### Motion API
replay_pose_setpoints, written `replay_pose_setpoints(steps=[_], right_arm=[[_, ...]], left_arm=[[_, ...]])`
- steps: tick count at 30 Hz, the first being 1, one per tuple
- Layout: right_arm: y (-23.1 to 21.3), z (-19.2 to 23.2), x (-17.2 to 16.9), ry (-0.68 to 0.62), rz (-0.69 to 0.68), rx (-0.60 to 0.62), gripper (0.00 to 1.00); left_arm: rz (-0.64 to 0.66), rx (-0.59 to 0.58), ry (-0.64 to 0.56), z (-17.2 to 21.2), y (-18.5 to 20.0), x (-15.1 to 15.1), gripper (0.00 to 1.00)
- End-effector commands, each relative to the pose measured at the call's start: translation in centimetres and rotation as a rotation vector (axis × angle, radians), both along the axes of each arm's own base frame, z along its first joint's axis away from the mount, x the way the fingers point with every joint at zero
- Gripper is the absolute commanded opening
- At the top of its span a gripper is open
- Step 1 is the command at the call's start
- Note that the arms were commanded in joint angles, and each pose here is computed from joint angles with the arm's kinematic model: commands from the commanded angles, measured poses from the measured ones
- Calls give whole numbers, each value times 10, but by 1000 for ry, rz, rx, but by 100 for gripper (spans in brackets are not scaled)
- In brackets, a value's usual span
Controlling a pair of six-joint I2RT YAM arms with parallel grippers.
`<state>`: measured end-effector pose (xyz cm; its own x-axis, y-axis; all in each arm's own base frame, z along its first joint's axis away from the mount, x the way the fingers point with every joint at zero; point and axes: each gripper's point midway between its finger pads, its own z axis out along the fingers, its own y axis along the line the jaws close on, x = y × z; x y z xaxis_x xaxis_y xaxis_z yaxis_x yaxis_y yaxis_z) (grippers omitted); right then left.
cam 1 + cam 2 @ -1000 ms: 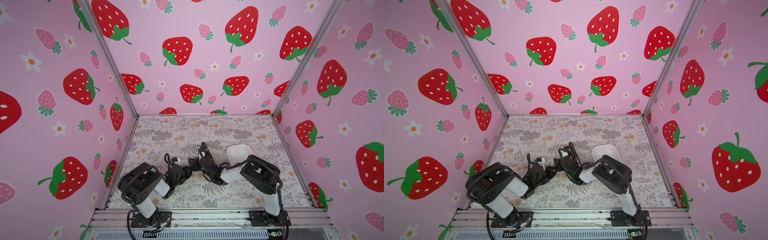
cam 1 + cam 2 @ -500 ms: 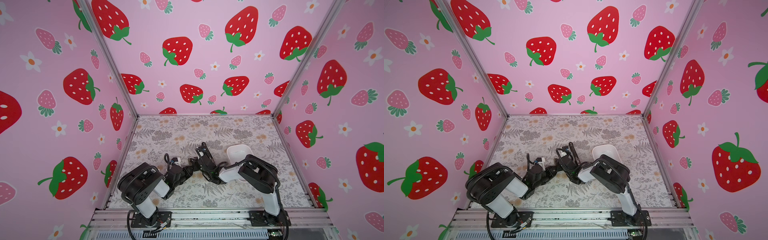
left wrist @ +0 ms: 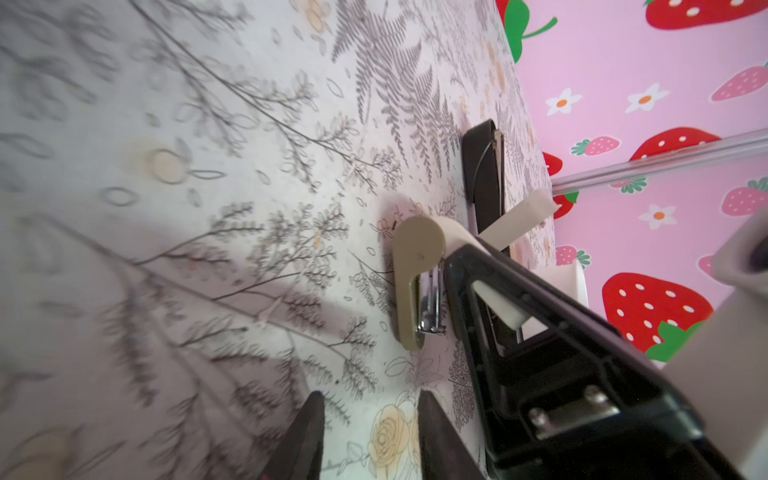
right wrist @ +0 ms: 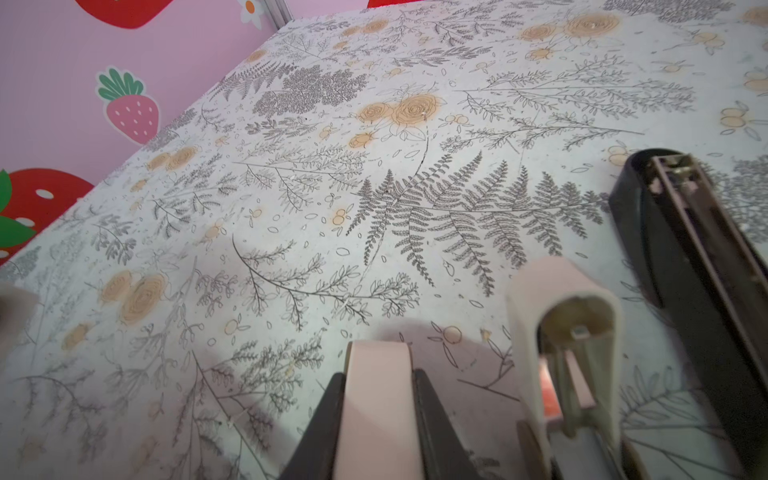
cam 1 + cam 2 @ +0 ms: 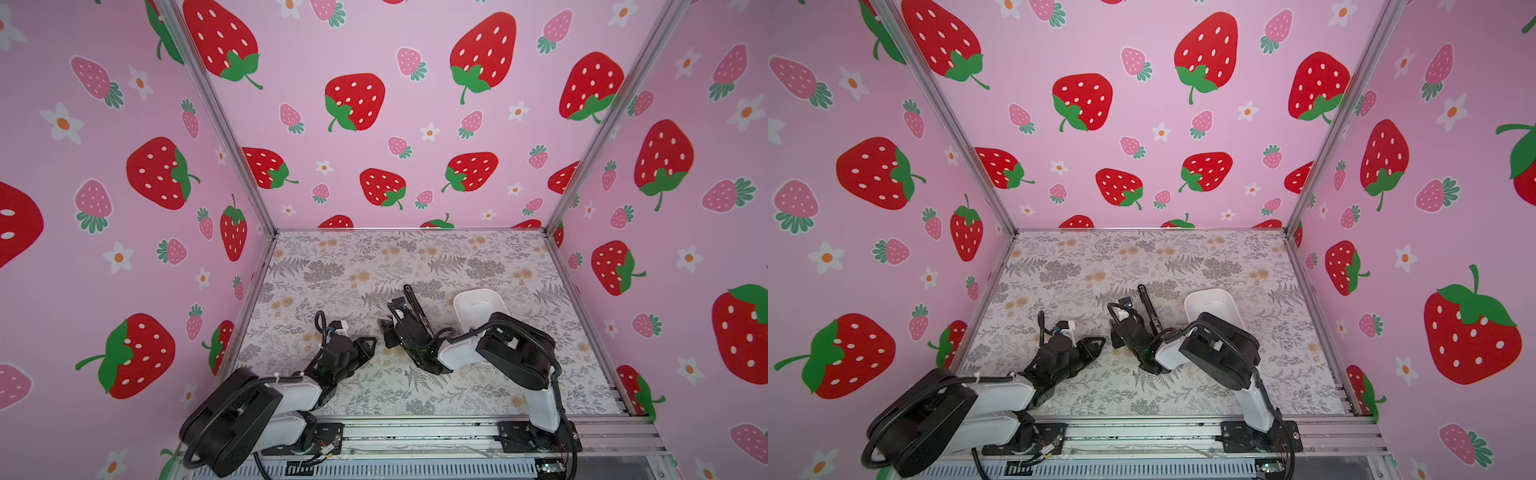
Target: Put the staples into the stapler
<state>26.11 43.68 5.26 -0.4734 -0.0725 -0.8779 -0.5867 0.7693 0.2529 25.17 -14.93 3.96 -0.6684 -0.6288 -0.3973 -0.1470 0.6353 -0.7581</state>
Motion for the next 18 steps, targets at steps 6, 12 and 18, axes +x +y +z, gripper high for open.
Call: replay_pose_setpoints(steps=[6,12,18], right_arm=[[-17,16,-36,-110,115,12,30],[-16,29,-54,-132,178,21,47],[-28,54,-58,-170,152,34,51]], left_arm=[[143,144,-47,39,64,-20,46],[118,124,-160,89,64,-11,50],[64,186,-209,124,53,13,49]])
